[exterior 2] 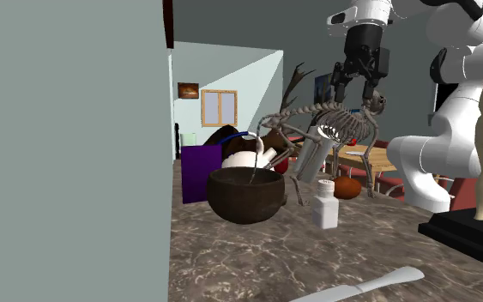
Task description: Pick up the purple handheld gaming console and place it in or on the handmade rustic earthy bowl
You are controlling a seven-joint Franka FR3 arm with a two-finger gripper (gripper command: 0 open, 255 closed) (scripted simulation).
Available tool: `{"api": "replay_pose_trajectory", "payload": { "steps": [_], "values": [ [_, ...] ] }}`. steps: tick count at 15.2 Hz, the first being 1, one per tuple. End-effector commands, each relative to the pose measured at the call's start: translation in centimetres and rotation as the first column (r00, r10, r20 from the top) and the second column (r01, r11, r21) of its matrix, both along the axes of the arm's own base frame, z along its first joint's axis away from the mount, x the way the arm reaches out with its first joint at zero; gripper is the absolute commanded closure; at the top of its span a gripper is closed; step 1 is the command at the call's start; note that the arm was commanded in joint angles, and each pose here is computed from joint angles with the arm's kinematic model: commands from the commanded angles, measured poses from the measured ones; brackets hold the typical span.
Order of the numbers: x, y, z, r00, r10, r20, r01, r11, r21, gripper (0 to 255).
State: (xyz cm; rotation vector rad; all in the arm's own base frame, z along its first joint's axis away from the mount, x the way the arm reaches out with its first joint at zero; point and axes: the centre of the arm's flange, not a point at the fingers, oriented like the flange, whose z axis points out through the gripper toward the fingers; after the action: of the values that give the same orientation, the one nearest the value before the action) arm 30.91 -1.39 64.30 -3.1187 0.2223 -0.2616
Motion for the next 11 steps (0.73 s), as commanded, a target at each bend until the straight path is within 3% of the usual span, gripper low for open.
{"api": "replay_pose_trajectory", "payload": {
  "steps": [1, 11],
  "values": [
    [0.0, 0.0, 0.0, 1.000, 0.000, 0.000, 0.000, 1.000, 0.000, 0],
    [10.3, -6.9, -3.9, 0.999, 0.048, 0.001, -0.047, 0.998, -0.028, 0]
  ]
}}
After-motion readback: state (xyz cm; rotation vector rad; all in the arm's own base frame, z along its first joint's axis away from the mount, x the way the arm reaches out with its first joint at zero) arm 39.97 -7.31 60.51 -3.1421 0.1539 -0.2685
